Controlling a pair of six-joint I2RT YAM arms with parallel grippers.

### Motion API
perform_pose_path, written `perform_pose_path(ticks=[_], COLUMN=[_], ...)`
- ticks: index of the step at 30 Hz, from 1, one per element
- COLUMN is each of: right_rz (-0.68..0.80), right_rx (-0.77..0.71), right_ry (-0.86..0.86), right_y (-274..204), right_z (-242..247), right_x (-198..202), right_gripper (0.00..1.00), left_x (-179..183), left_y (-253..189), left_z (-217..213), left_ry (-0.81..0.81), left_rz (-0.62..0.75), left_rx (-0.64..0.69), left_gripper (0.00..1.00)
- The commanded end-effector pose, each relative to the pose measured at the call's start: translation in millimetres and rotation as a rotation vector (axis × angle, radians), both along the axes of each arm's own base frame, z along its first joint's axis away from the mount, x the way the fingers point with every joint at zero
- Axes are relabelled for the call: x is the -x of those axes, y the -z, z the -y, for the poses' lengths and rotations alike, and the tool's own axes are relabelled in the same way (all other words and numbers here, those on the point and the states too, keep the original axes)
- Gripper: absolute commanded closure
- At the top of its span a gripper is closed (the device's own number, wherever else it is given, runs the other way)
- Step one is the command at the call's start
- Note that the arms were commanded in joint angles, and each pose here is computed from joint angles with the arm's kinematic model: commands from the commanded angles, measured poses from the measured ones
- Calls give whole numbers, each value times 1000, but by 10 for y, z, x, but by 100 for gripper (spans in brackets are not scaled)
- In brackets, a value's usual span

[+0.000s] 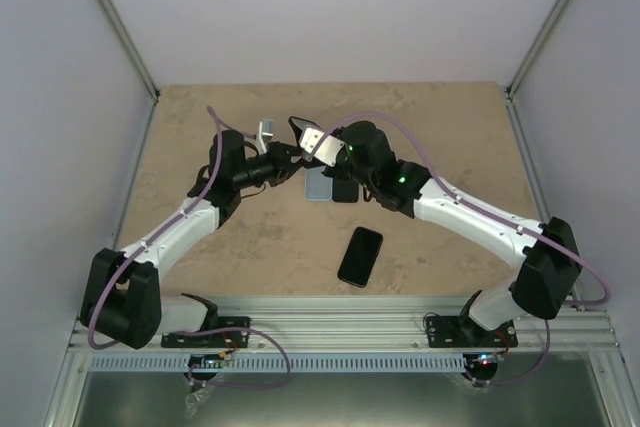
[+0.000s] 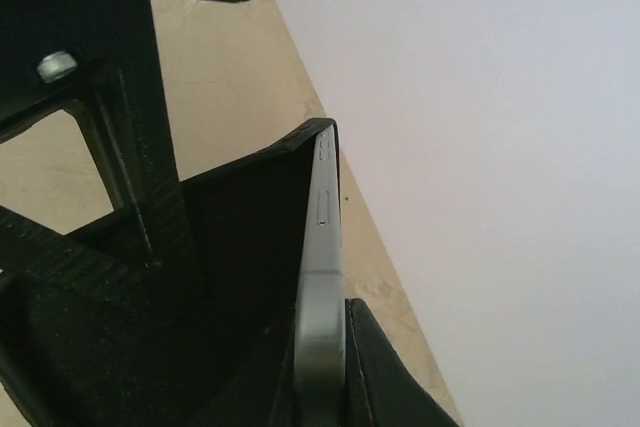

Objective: Take the phone out of the phone case
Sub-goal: Remove the phone case from the phone, then place the phone at the center of the board.

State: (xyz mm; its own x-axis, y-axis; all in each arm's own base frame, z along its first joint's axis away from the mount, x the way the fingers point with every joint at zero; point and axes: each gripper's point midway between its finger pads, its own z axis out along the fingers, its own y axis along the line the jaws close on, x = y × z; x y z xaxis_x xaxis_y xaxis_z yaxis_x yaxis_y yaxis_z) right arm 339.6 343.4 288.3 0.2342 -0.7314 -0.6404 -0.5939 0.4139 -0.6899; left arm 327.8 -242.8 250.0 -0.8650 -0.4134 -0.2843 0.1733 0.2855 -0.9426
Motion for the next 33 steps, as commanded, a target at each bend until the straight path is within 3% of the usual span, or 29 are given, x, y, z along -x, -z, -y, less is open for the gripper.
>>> perform_pose_path(ticks=[1,13,20,26,33], right_rz=[-15,-63,-68,-76,-12], right_rx=[-146,-242,-251,-194,-5], right_ry=[5,-28,27,53,141], right_y=[-518,-961,-943,-688,41], right_z=[46,204,498,733,1225], right_x=[37,142,89,103,41], right_gripper=[99,99,100,100,99], left_x=[0,-129,-199,-217,-266], left_y=[-41,227,237,260,241], left_z=[-38,-252,-334,-358,-403], left_ry=[-7,-101,-131,-139,-157], left_rz=[84,56,59,57,63], left_rx=[-62,-187,-212,-229,-238], left_gripper=[100,100,100,100,100])
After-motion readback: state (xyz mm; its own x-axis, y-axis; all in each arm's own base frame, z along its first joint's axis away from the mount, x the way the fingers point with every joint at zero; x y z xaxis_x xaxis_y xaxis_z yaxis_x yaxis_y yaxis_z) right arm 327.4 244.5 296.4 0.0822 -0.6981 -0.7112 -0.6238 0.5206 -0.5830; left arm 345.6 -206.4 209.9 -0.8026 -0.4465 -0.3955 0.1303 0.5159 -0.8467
